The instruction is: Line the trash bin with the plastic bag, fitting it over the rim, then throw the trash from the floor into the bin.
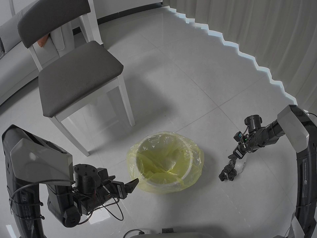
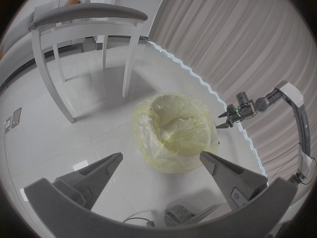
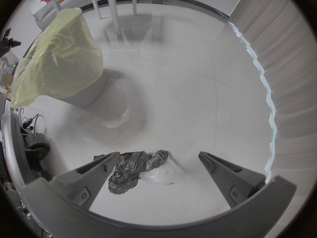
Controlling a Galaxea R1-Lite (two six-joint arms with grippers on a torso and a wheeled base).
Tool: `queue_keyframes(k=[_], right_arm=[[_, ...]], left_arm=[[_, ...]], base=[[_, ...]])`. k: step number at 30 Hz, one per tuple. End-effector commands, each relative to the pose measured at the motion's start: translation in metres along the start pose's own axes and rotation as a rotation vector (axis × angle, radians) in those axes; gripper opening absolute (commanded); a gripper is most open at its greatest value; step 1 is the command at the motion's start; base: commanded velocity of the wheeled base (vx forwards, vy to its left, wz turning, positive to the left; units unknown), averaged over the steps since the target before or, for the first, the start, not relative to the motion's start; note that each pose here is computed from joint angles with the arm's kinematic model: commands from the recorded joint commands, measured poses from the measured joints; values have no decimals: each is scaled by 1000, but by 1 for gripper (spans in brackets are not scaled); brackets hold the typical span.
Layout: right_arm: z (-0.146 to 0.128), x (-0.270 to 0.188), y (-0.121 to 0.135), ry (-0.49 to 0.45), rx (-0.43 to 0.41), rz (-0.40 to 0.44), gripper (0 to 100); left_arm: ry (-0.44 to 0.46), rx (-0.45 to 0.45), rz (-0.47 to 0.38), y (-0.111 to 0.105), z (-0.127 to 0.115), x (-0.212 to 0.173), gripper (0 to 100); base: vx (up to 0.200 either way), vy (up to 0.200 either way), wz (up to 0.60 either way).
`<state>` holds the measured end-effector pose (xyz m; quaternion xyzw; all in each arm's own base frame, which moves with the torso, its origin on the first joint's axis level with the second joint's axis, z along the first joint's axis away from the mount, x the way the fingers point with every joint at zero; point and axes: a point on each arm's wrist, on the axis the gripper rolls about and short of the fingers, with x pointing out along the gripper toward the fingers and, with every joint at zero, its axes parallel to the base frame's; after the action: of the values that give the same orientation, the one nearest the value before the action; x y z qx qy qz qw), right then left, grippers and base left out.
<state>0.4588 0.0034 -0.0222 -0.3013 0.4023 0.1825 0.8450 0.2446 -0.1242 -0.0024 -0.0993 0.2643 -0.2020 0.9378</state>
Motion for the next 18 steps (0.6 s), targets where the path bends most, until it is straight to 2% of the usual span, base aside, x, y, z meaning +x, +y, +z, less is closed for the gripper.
queue_keyframes(k=[1,9,14,18], right_arm=[[-4,41,-20,-30,45,69,100],[-23,67,-33,-26,75,72,100],[-37,62,-39,38,69,171,100],[-53,56,-64,59,102,154,100]], left_arm=[[-4,-19,-14,-5,-2,-1,100],[5,-25,-8,-5,-5,-5,100],[19,-28,-2,-3,-8,-6,100],[54,-33,12,-1,-15,-5,100]], base=[[0,0,0],[0,0,0],[0,0,0],[0,0,0]])
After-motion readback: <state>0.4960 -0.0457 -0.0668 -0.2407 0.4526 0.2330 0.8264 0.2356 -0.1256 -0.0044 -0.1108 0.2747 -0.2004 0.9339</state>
